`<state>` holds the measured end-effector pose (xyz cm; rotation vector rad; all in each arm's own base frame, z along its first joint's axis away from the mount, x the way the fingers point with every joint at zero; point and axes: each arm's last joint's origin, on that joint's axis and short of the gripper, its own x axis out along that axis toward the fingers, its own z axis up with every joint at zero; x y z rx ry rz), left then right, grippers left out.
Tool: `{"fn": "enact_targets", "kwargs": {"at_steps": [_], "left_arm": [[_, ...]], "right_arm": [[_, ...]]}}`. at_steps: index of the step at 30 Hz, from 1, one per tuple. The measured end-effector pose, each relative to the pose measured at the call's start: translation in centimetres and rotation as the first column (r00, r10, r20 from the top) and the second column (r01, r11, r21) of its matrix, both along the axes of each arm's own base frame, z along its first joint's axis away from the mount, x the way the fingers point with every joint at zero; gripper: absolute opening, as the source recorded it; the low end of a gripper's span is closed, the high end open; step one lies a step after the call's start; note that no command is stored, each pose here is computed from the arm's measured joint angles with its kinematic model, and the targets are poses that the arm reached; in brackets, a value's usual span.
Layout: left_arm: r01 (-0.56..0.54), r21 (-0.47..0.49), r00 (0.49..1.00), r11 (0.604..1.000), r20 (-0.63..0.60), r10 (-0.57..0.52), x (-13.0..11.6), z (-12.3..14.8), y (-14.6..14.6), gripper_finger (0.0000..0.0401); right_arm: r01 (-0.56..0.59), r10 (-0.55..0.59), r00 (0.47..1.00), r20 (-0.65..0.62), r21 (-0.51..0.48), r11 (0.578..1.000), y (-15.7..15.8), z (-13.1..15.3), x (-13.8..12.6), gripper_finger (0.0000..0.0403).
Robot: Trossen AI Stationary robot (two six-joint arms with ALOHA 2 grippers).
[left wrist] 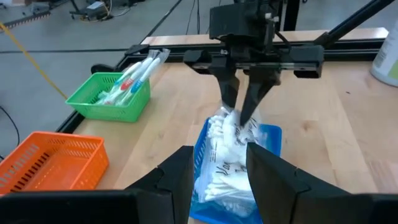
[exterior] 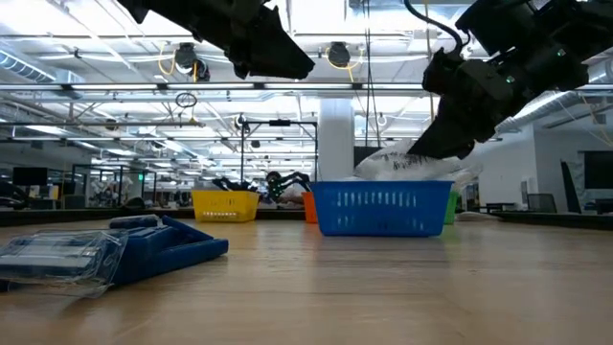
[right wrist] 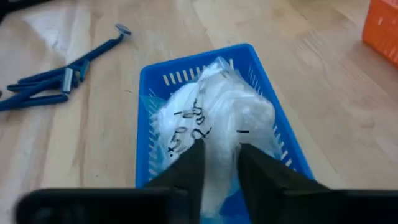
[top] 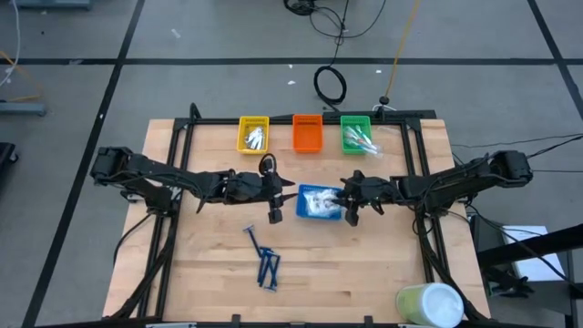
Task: Pick & Place Travel size toiletries
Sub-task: Put the white cotton pack into the blue basket
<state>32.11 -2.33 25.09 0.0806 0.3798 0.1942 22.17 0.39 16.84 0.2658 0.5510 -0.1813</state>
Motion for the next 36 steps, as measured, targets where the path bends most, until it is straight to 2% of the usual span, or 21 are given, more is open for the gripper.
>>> {"fn": "enact_targets", "kwargs": {"at_steps": [9, 14, 17, 21, 24, 29, 36], "left_arm": [[-0.003, -0.012, 1.0, 1.0, -0.017, 0.003, -0.1, -0.2, 0.0, 0.0145], [-0.003, -0.012, 1.0, 1.0, -0.024, 0.003, -0.1, -0.2, 0.0, 0.0145], [-0.002, -0.011, 1.0, 1.0, -0.027, 0.002, -0.1, -0.3, 0.0, 0.0145], [-0.002, -0.012, 1.0, 1.0, -0.026, 0.002, -0.1, -0.3, 0.0, 0.0145], [-0.007, -0.021, 1.0, 1.0, -0.024, 0.006, -0.1, -0.3, 0.0, 0.0145], [-0.01, -0.029, 1.0, 1.0, -0.022, 0.01, -0.1, -0.3, 0.0, 0.0145], [-0.011, -0.031, 1.0, 0.999, -0.022, 0.01, -0.1, -0.3, 0.0, 0.0145]], "right_arm": [[-0.013, 0.015, 0.992, 0.122, -0.016, 1.0, 0.0, 1.1, 0.6, 0.0231], [-0.17, 0.153, 0.954, 0.259, 0.046, 0.984, 0.5, 2.3, 1.0, 0.0268], [-0.218, 0.194, 0.941, 0.278, 0.059, 0.974, 0.7, 2.4, 1.1, 0.0271], [-0.13, 0.119, 0.972, 0.202, 0.04, 0.991, 0.4, 1.4, 1.2, 0.0263], [-0.114, 0.107, 0.981, 0.161, 0.033, 0.993, 0.4, 0.6, 1.5, 0.0255], [-0.015, 0.016, 0.999, 0.051, -0.019, 1.0, 0.0, -1.5, 1.9, 0.0243], [-0.026, 0.023, 0.998, -0.061, -0.051, 0.998, 0.0, -4.1, 2.5, 0.0228]]}}
